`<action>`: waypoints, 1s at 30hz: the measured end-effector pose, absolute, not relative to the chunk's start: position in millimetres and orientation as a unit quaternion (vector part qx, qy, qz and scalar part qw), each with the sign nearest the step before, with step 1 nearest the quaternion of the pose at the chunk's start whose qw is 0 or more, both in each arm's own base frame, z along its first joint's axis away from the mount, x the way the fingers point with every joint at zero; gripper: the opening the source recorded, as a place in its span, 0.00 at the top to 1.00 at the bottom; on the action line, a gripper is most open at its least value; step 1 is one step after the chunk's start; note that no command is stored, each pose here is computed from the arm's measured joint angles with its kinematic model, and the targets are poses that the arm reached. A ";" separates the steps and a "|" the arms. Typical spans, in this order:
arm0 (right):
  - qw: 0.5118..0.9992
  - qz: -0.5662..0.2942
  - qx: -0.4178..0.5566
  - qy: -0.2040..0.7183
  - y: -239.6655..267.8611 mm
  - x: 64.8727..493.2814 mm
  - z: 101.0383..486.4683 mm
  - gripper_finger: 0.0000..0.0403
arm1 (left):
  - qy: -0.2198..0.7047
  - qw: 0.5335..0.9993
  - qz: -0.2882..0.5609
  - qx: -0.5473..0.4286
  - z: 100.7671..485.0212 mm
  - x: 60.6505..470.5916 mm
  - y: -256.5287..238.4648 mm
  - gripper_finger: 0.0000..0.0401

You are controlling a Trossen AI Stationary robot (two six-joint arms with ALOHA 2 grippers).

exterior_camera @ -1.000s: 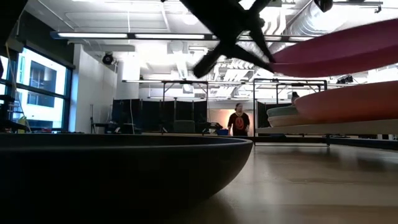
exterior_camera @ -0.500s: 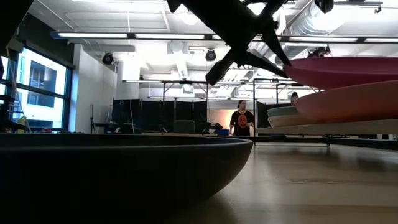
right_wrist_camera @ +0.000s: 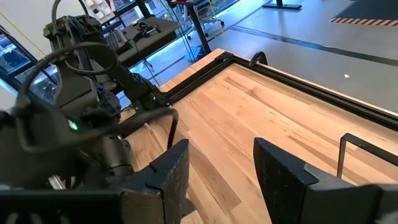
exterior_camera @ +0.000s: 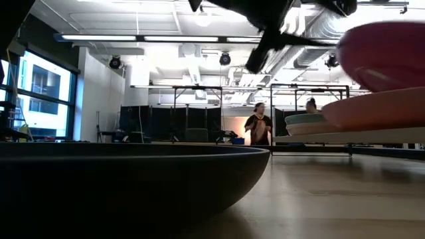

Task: Place and stack plates onto a shelf
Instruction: Stack the dark pink plate on top of the light pink plate on the shelf, then stack the dark green plate on top of the dark pink plate on the shelf

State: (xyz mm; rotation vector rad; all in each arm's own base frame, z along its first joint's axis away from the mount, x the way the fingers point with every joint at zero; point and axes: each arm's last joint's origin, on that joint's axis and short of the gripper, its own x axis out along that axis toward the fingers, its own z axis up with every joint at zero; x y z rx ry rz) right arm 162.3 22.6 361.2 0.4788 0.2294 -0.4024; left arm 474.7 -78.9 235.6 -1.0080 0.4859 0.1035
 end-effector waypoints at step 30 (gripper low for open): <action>0.946 -0.181 0.234 0.135 24.6 165.8 357.2 0.60 | 0.132 0.951 0.091 -0.265 306.7 308.2 -26.1 0.57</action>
